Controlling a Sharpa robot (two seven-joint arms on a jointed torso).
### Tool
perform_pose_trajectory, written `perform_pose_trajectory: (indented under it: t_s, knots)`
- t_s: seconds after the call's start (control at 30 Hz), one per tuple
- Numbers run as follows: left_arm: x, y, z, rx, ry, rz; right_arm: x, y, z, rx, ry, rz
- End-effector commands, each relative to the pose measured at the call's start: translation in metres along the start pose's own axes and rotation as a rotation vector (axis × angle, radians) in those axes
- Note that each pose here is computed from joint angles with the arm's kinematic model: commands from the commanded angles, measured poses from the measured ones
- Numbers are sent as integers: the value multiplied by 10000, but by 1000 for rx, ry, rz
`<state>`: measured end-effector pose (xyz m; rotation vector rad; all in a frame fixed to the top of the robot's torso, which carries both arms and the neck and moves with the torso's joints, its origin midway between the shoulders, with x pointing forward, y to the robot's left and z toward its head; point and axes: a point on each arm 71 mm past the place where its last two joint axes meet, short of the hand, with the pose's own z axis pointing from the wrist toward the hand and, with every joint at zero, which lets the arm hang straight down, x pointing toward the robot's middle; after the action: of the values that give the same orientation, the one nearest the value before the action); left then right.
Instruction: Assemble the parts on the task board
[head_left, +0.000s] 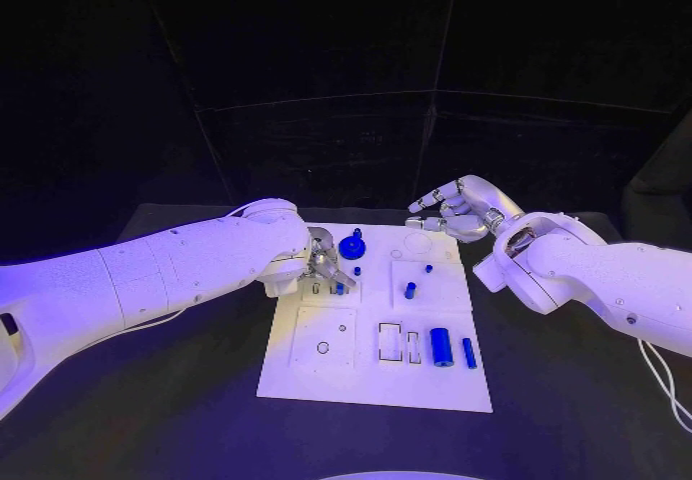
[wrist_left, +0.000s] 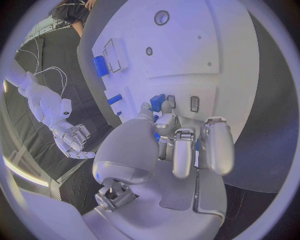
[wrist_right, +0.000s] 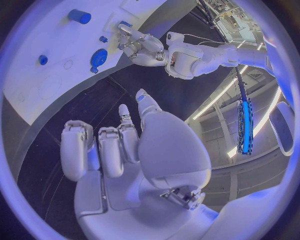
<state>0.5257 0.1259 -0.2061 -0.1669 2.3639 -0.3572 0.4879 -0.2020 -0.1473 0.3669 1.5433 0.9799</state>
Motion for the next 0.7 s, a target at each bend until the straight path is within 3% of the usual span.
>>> perform_pose_trajectory:
  t_s: [0.03,0.33,0.7]
  knots:
    - [-16,-21,-12,16,-22,-3,1,15,9,-7,6,-3]
    - [-24,-33,-44,53,-58,-32,4,20,22,-13,1,-4]
    - [-29,53,-140,74,-100,-67,4,16,29,-15,0,-4]
